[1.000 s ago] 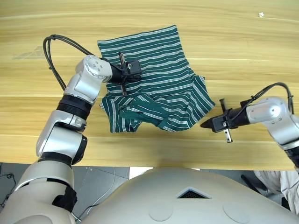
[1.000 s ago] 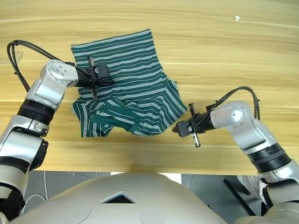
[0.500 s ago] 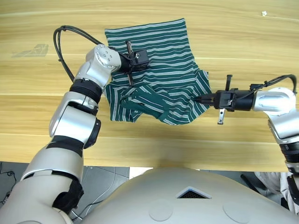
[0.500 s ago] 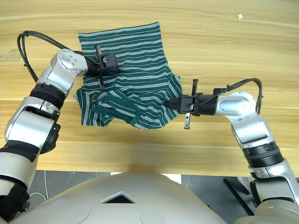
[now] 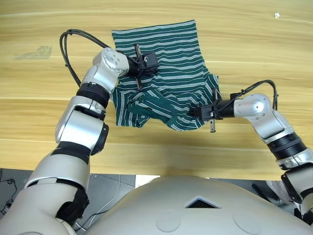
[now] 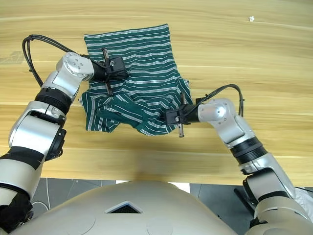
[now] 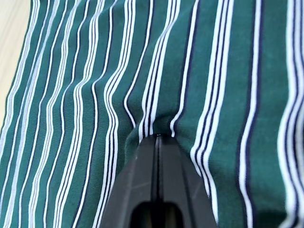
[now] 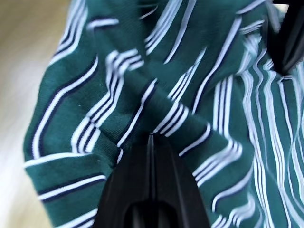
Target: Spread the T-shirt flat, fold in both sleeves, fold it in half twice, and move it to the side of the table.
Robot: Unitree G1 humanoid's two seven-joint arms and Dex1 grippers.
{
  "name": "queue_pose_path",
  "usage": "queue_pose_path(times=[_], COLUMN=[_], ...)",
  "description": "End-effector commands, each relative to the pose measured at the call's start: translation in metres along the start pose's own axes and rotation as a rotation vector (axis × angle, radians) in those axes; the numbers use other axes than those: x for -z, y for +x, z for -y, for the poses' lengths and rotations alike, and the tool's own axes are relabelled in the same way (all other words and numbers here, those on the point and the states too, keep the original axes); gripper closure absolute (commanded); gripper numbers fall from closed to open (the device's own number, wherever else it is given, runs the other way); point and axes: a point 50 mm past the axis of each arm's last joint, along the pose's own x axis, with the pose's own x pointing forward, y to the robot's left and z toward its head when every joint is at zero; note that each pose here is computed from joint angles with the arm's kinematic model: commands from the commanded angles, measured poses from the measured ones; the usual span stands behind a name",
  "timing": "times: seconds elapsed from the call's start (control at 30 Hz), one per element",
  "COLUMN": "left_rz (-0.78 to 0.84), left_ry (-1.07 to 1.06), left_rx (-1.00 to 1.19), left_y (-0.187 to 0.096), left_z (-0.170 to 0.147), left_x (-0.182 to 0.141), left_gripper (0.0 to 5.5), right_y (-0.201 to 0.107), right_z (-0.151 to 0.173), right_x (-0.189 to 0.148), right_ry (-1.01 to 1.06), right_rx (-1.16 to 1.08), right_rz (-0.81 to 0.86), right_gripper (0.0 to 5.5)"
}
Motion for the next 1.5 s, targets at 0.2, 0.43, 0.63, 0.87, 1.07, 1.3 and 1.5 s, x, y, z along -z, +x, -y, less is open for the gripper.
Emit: queue_pose_path(times=[0.2,0.43,0.63,0.87,1.07,1.3,1.5], left_rz=[-0.110,-0.005,0.387,0.515,0.283,0.124,0.076], left_ry=[0.062,0.069,0.029,0.044,0.044,-0.004,-0.028], left_rx=[-0.082,-0.182,-0.220,-0.256,-0.128,0.012,0.154], left_y=[0.015,0.015,-0.008,-0.048,-0.090,-0.115,-0.100], left_z=[-0.005,-0.012,-0.033,-0.030,0.032,0.074,0.100], left_x=[-0.008,-0.021,-0.061,-0.048,0.011,0.039,0.046], left_gripper=[5.47,5.47,5.47,5.47,5.47,5.47,5.47], right_y=[-0.057,-0.043,-0.054,-0.064,-0.045,0.030,0.055], right_z=[-0.060,-0.033,0.031,0.055,0.107,0.145,0.138], right_x=[0.045,0.027,-0.033,-0.045,-0.025,-0.009,0.014], right_ry=[0.140,0.123,0.248,0.298,0.417,0.592,0.697], right_rx=[-0.282,-0.062,0.294,0.446,0.703,0.625,0.650], right_rz=[-0.252,-0.092,0.379,0.444,0.314,0.147,-0.048], right_gripper=[5.50,5.50,5.50,5.50,5.50,5.50,5.50])
